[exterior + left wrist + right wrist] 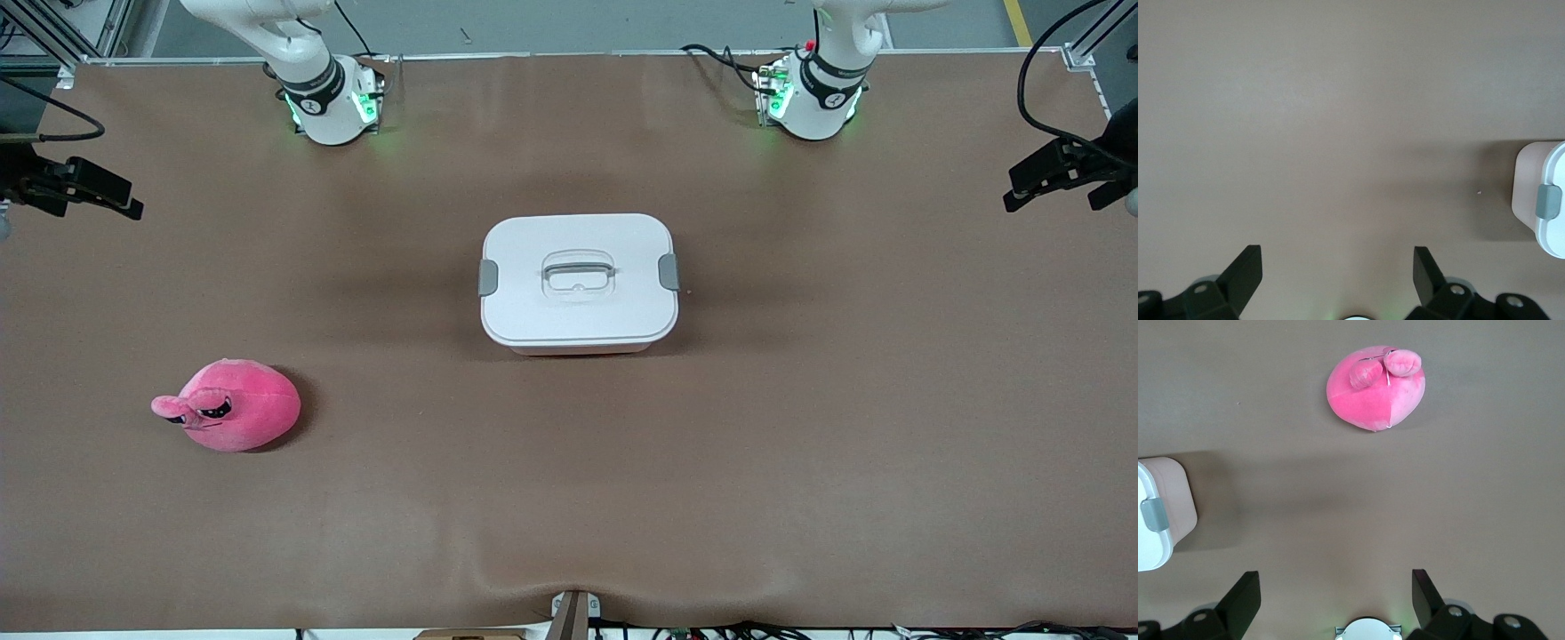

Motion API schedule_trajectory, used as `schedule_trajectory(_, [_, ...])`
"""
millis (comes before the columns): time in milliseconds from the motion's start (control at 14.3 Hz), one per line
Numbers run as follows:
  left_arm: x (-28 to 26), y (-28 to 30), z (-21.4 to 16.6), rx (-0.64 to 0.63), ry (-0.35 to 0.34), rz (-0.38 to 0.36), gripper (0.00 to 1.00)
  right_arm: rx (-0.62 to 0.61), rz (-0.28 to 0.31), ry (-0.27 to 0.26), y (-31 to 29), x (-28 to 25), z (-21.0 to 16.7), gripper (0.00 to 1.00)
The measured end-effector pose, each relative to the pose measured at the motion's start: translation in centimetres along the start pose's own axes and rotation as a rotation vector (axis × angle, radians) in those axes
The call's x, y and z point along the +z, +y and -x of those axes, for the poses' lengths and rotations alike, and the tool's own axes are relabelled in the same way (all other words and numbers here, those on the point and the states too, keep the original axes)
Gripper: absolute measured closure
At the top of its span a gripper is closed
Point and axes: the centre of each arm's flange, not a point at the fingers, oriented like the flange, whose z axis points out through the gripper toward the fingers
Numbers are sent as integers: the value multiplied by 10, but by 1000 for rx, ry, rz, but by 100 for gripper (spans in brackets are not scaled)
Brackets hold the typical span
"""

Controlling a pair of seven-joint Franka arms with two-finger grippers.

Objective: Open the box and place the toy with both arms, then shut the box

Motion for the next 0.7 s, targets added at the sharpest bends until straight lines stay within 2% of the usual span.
schedule_trajectory(700, [16,-5,-34,-11,-15,1,0,-2,0,-1,-1,0,0,0])
